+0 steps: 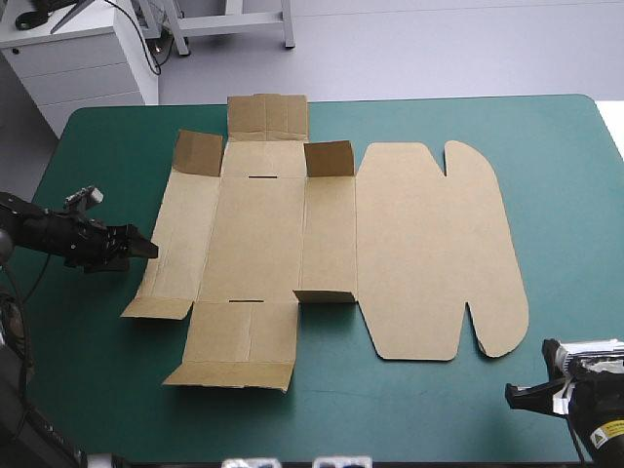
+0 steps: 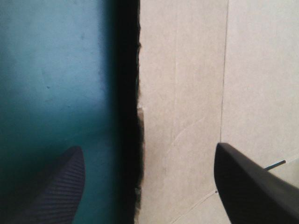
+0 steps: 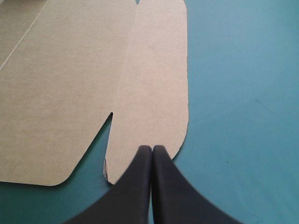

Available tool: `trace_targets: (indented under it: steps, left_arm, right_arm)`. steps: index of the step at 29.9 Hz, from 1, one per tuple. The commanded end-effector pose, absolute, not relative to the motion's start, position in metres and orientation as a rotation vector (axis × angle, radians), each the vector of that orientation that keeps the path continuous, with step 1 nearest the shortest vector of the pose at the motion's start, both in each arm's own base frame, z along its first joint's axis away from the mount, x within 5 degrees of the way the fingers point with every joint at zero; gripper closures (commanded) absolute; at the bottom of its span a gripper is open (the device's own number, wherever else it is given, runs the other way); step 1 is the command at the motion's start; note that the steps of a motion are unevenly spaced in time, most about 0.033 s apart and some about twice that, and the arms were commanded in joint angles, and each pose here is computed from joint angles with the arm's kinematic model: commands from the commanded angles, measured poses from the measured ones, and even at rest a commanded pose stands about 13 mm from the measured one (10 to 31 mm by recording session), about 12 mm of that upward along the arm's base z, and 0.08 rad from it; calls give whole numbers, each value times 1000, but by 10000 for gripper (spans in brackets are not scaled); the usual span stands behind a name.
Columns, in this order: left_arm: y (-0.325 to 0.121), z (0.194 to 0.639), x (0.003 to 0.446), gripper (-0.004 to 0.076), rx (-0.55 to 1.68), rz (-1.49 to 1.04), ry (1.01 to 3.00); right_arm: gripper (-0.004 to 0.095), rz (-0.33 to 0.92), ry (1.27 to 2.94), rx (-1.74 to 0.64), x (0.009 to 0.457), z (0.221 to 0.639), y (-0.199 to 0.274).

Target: Fold the box

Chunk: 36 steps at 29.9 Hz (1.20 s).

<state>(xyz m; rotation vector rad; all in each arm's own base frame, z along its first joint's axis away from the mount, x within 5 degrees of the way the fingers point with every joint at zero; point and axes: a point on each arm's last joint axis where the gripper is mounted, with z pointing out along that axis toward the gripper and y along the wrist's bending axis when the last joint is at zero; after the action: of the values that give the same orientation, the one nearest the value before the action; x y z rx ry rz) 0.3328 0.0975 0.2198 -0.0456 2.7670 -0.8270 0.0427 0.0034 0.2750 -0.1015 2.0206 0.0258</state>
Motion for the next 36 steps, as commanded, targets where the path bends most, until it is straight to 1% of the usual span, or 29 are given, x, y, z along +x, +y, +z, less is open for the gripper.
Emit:
trace_targets:
  steps: [1,6,11,13,16,18,24,25,30,32,36]
  left_arm:
    - [81,233,329,176,3,-959,2757]
    - [67,220,329,176,37,-1009,2785]
    - [61,219,331,178,34,-1025,2773]
    - [59,221,331,207,22,-1076,2751]
    - [55,223,333,284,11,-1106,2725]
    - [51,223,334,321,24,-1114,2724]
    - [48,223,334,346,48,-1103,2731]
    - [48,222,335,364,45,-1098,2729]
    - [48,223,336,527,24,-1107,2715]
    - [47,224,336,547,22,-1126,2709]
    - [46,225,336,547,28,-1143,2697]
  right_arm:
    - [927,10,1930,-97,46,289,3]
    - [927,10,1930,-97,46,289,3]
    - [927,10,1929,-97,46,289,3]
    - [927,10,1929,-97,46,289,3]
    - [927,10,1929,-97,46,289,3]
    - [927,10,1929,-97,46,289,3]
    - [927,10,1929,-97,46,289,3]
    - [927,10,1929,-97,46,289,3]
    - [927,10,1929,-97,46,289,3]
    - [927,10,1929,-97,46,289,3]
    - [927,10,1929,-97,46,289,3]
